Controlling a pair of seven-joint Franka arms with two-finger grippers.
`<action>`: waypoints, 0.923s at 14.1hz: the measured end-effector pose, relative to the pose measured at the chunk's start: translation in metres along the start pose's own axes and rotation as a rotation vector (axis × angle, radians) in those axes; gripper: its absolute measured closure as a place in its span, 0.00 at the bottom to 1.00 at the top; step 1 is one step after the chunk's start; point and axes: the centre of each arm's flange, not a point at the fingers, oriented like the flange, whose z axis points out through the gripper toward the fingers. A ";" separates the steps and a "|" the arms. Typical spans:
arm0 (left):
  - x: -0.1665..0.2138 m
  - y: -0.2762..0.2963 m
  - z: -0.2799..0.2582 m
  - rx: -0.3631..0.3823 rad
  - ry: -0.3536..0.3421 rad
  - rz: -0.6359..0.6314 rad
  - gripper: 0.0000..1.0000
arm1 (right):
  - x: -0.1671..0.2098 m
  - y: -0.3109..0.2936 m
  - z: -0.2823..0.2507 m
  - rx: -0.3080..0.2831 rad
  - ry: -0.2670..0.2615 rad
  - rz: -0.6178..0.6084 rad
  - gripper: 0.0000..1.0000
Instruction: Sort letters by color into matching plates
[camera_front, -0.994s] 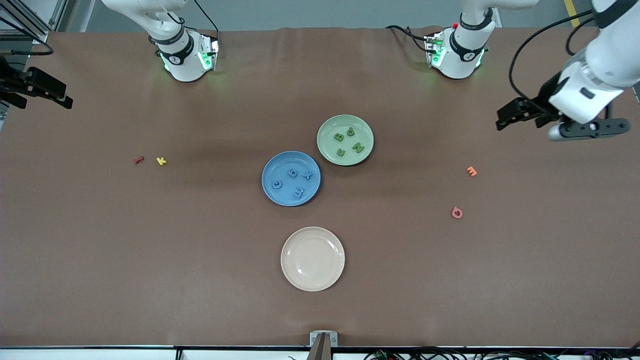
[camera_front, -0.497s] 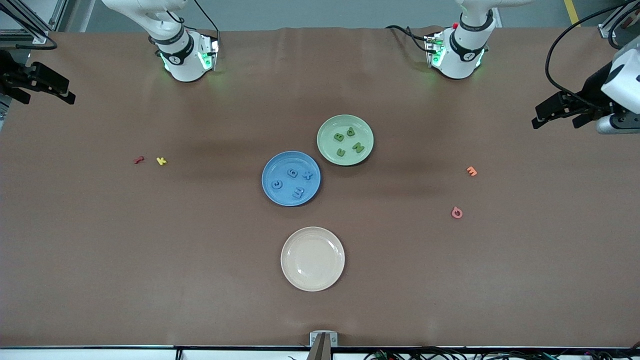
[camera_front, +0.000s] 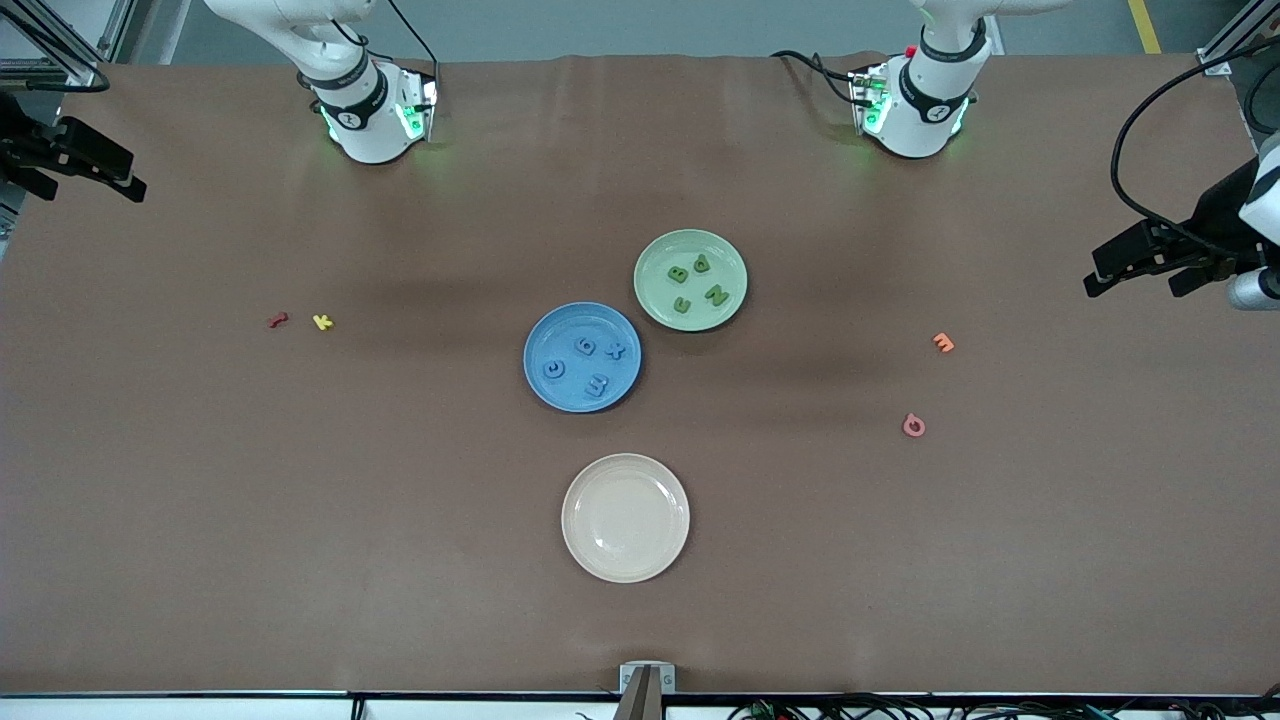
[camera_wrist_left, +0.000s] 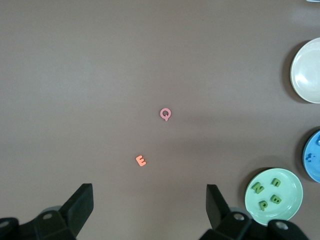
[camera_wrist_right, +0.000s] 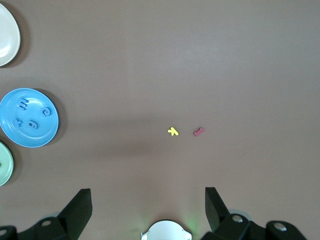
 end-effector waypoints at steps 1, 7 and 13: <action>0.000 -0.001 -0.001 0.000 0.001 0.000 0.00 | 0.000 0.000 0.000 0.000 0.000 0.000 0.00; -0.005 0.003 -0.001 0.001 -0.036 0.008 0.00 | 0.000 -0.006 0.000 -0.003 -0.001 -0.012 0.00; -0.006 0.010 -0.002 0.044 -0.033 0.029 0.00 | 0.000 -0.010 0.000 -0.004 -0.001 -0.019 0.00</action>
